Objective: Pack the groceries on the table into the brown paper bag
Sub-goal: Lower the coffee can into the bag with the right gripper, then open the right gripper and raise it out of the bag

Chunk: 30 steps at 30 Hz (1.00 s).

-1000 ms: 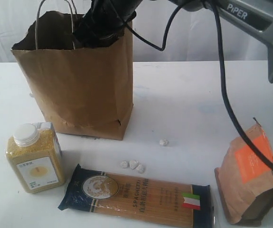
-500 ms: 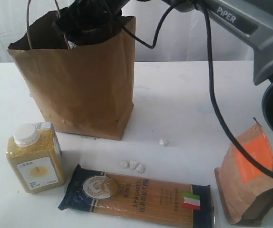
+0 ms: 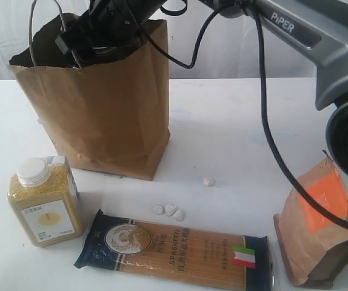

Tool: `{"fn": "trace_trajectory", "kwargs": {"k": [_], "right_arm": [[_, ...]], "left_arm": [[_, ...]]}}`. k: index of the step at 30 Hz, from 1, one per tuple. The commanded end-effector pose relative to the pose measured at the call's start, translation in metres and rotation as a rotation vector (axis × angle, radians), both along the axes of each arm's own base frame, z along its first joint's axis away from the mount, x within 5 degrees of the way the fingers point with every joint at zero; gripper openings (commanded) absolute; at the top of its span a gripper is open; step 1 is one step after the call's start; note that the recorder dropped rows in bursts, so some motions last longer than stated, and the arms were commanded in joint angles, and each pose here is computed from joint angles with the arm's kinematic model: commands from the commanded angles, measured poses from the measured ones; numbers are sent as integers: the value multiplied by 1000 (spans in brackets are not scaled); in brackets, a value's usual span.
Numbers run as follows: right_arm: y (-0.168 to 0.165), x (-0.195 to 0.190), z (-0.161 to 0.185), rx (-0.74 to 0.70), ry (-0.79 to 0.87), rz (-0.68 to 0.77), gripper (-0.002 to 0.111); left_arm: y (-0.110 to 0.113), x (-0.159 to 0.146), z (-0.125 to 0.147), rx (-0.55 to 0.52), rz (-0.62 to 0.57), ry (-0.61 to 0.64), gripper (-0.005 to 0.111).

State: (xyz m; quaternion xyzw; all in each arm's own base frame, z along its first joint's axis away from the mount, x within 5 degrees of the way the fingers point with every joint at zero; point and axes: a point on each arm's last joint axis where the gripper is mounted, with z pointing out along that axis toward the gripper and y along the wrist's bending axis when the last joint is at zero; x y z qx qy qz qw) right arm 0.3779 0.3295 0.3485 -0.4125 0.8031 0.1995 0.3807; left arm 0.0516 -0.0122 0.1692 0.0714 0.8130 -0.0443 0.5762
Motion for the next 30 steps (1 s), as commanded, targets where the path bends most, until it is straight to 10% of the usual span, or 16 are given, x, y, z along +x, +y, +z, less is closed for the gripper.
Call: {"fn": "trace_trajectory", "kwargs": {"k": [1,30], "right_arm": [[0,-2,21,66,-65,1,70],[-2,-2,33,75,-119,5,89]], "left_arm": [[0,0,0,-12,6,-11,0],[0,0,0,-16,6,-10,0]]}}
